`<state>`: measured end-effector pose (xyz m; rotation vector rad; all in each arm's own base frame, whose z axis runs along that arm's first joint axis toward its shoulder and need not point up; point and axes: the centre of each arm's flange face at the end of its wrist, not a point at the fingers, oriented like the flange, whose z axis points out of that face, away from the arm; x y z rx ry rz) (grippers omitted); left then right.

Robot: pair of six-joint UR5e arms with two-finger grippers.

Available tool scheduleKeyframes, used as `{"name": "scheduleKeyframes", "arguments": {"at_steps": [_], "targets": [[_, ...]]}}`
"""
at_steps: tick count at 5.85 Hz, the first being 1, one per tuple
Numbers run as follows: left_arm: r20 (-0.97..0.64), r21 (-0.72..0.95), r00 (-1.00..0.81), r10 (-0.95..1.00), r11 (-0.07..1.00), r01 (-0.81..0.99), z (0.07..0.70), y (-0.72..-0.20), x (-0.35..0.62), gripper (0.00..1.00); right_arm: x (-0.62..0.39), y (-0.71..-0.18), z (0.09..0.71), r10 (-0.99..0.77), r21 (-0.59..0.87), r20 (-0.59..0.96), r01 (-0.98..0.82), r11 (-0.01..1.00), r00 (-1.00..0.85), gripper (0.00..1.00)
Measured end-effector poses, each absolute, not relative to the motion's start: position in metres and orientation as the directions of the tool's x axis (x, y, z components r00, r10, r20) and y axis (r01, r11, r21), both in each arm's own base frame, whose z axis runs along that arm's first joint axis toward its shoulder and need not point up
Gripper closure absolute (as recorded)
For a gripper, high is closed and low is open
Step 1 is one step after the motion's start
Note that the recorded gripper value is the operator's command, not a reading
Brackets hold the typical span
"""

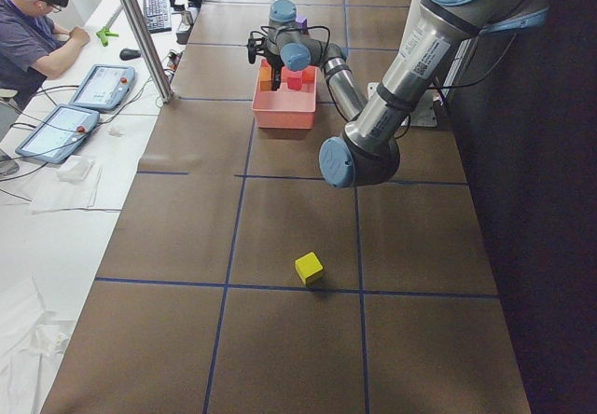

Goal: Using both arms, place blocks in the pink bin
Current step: 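Carry the orange block into the bin while the right gripper reaches toward the purple block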

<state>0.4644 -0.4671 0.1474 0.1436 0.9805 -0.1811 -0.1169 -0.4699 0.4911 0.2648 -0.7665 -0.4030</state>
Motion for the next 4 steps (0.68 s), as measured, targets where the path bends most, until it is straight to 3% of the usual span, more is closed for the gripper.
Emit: {"name": "scheduleKeyframes", "arguments": {"at_steps": [2, 4], "targets": [[-0.791, 0.16, 0.612, -0.02, 0.958, 0.238, 0.14, -0.408, 0.519, 0.0, -0.13, -0.445, 0.512, -0.509, 0.421, 0.602, 0.297, 0.857, 0.615, 0.0], [-0.783, 0.18, 0.622, -0.006, 0.955, 0.236, 0.145, -0.397, 0.524, 0.0, -0.16, -0.435, 0.511, -0.501, 0.394, 0.623, 0.312, 0.865, 0.601, 0.0]]}}
